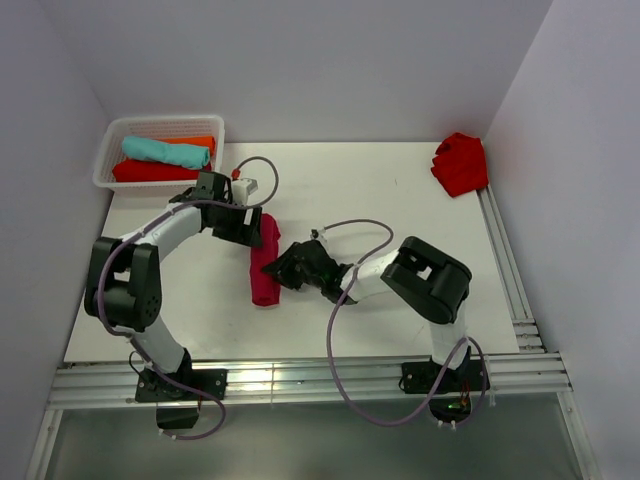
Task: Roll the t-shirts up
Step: Place the rolled tshirt into the container
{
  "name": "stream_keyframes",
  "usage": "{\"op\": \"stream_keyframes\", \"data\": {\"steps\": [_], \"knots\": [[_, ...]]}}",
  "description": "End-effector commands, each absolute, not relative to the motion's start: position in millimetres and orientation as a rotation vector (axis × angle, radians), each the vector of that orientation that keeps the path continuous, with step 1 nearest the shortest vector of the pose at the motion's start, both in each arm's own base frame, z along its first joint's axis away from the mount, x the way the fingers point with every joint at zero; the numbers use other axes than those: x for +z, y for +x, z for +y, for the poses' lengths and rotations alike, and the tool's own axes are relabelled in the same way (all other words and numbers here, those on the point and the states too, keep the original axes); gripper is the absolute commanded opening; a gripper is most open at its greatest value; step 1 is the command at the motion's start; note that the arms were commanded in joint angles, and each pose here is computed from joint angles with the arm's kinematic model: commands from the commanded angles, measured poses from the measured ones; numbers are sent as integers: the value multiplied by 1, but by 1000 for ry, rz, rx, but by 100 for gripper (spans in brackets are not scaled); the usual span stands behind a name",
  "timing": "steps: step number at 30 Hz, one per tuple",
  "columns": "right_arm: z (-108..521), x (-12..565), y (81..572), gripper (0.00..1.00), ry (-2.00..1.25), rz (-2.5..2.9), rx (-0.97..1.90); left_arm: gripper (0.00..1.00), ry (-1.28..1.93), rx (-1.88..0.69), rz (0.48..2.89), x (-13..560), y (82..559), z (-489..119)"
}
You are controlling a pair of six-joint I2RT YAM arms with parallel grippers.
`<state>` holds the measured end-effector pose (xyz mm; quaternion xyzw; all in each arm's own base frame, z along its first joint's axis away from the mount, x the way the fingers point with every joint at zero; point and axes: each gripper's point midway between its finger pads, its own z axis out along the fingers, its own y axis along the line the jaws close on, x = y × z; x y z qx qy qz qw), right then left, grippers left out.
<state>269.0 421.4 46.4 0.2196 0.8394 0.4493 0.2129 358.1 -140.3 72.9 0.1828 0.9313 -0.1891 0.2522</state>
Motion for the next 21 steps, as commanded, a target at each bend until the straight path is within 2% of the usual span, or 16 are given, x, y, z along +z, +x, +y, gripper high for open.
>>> {"op": "stream_keyframes", "data": {"steps": [1, 21], "knots": [[399, -7, 246, 17, 681, 2468, 1169, 84, 529, -591, 2509, 68, 360, -149], [382, -33, 233, 15, 885, 2422, 1364, 84, 449, -776, 2629, 20, 359, -173]]}}
